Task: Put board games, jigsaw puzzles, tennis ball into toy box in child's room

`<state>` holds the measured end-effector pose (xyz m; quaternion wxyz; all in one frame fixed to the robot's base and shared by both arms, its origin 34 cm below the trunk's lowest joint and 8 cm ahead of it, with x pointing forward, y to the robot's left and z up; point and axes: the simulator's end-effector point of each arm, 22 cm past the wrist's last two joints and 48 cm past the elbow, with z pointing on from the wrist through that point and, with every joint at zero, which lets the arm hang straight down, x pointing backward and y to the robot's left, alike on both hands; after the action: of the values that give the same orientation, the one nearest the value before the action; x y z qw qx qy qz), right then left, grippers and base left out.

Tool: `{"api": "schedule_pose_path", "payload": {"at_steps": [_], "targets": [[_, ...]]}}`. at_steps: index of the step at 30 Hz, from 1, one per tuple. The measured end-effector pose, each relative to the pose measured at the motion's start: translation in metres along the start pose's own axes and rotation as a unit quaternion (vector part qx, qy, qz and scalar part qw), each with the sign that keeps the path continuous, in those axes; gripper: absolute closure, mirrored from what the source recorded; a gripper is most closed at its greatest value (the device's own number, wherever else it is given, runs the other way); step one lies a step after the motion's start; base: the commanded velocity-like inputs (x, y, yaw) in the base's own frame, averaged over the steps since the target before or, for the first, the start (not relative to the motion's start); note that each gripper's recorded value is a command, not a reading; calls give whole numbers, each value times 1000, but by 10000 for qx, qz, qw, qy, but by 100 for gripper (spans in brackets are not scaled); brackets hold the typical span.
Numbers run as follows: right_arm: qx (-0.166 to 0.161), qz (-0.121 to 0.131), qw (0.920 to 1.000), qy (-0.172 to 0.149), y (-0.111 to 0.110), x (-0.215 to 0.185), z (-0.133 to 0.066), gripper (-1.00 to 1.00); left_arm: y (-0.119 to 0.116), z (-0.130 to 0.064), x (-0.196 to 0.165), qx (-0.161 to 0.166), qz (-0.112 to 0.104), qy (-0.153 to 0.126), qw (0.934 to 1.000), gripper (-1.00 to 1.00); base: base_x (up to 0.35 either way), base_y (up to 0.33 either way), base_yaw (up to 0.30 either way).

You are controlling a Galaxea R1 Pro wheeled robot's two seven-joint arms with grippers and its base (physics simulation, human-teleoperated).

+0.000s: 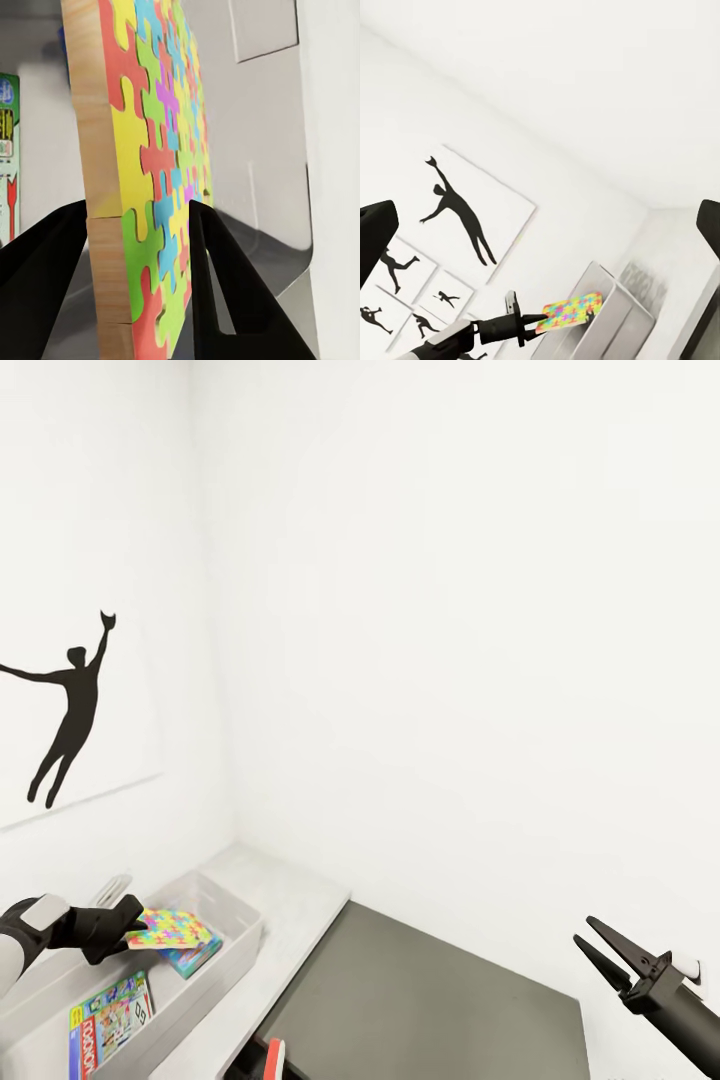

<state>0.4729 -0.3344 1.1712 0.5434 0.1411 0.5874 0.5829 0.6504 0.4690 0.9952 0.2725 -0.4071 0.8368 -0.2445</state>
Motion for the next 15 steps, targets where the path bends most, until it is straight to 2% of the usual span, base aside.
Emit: {"api": "schedule_pose_path", "payload": {"at_steps": [15], "targets": [[87, 59, 9999, 31, -8, 2, 1, -100, 8, 8, 3, -97, -44, 65, 9999, 100, 0, 0, 0]]}}
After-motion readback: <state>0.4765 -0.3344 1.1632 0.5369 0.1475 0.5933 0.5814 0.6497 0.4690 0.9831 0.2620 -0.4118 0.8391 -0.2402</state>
